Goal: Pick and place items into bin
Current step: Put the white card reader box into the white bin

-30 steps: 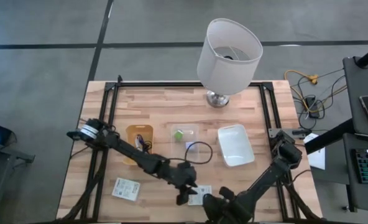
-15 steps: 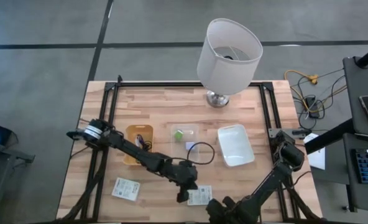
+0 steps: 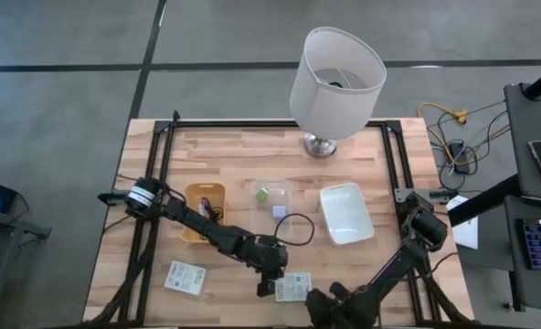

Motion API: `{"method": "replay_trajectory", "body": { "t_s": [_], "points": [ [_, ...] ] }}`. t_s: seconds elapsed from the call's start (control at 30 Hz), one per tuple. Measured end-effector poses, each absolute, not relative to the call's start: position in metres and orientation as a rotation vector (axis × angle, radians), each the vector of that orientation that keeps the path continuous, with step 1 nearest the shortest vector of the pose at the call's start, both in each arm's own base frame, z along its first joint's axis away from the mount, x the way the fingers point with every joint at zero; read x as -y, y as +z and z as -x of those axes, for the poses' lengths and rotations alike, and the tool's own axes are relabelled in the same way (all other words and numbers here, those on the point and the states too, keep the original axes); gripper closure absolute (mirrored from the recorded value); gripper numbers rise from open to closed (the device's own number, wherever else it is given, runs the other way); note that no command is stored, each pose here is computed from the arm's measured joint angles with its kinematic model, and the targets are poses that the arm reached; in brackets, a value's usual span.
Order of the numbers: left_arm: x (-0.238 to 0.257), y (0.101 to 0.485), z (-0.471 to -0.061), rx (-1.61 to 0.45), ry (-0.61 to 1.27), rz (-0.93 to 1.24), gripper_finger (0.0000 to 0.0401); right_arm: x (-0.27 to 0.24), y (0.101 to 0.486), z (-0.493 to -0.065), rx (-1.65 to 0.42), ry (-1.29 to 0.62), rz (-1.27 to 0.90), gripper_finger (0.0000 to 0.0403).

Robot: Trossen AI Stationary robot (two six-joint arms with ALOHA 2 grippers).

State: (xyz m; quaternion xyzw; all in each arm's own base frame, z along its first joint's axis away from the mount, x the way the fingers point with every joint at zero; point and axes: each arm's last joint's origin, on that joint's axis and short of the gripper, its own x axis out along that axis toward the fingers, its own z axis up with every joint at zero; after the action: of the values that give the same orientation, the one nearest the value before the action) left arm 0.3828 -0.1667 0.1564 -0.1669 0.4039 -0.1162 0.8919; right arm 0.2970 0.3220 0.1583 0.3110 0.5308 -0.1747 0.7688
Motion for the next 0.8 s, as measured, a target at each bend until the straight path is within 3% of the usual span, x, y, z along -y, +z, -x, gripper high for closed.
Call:
{"method": "replay_trajectory", "body": {
  "t_s": [0.8],
  "points": [
    [0.175,0.139,-0.365,-0.915,-0.207,0.298,0.0398,-0.307,0.176,-0.284,-1.162,-0.514,-0.464,0.0273]
  ]
}}
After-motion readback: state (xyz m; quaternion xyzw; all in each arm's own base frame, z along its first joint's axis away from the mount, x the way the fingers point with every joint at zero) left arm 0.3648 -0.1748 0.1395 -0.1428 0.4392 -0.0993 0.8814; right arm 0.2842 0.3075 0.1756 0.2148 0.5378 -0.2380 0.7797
